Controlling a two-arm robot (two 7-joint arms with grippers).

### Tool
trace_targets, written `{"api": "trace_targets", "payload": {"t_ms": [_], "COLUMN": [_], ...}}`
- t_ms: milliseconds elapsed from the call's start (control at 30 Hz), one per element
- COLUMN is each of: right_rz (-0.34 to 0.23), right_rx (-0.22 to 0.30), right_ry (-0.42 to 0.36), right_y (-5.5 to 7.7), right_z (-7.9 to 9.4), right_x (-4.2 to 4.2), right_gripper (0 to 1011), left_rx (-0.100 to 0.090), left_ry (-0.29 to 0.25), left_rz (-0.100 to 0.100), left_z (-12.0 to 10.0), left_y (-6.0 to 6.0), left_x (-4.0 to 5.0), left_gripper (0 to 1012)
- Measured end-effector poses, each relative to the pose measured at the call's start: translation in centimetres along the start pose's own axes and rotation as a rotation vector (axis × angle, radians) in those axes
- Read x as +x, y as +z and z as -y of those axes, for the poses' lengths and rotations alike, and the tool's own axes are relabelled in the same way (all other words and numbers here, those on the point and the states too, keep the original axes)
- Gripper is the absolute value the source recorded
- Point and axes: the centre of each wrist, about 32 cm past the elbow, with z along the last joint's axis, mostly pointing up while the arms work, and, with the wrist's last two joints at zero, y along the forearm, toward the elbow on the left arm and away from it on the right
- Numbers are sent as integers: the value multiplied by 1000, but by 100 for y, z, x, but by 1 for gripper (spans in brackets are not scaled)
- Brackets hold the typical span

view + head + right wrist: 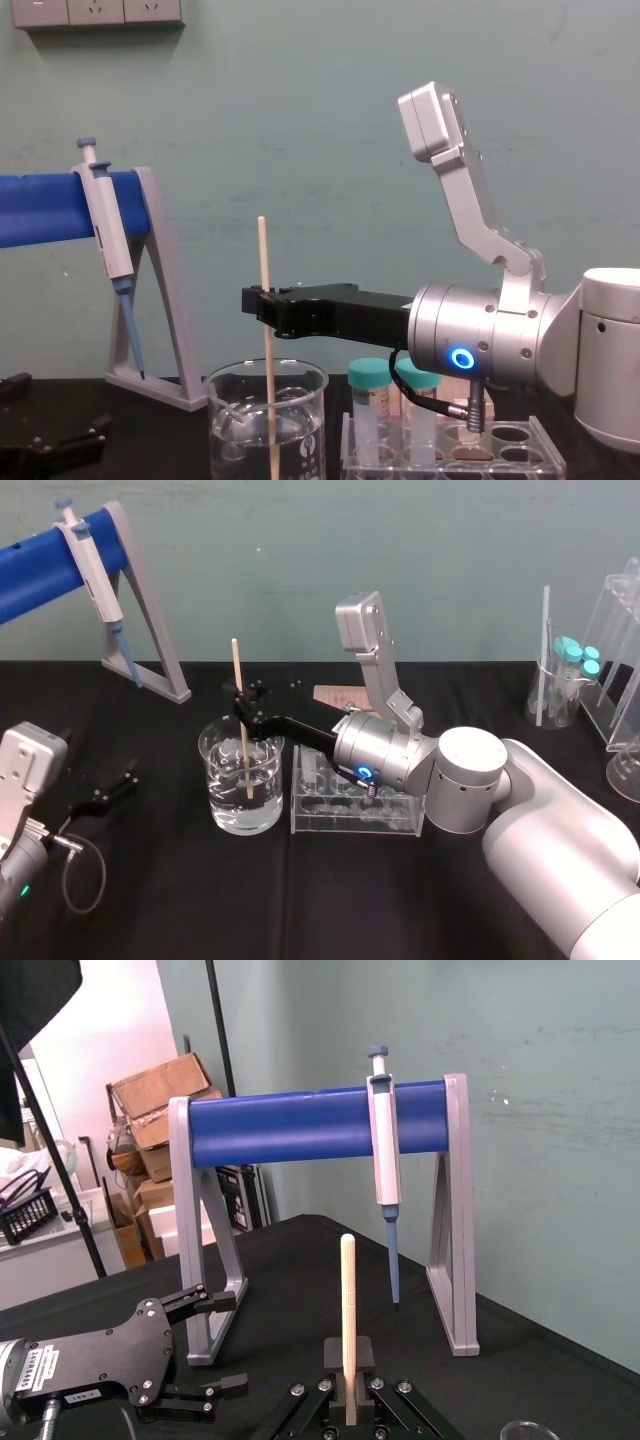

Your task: Hold the thermometer with one hand and immerse one end into the beaker, then reinsert it into the test tube rack.

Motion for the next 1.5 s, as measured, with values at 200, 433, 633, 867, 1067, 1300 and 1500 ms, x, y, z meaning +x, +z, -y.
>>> {"api": "trace_targets", "payload": {"t_ms": [200,433,633,867,1067,1300,1500], "right_rz": [0,0,0,0,-1,3,12], "right_rx": [0,0,0,0,9,72,133], "right_ry": [0,0,0,0,0,13,15], "right_y": [0,0,0,0,36,281,525], "right_z": [0,0,0,0,0,21,113], "right_x": [0,0,0,0,2,-7,26], "right_gripper": [47,47,47,47,47,47,47], "left_rx": [0,0,0,0,0,0,0], "left_ry": [0,0,0,0,0,0,0], "left_rz": [0,0,0,0,0,0,0], "left_z": [0,0,0,0,0,0,0], "left_y": [0,0,0,0,0,0,0], "left_x": [0,0,0,0,0,0,0], "left_gripper": [1004,1004,1004,1004,1004,1004,1004]}}
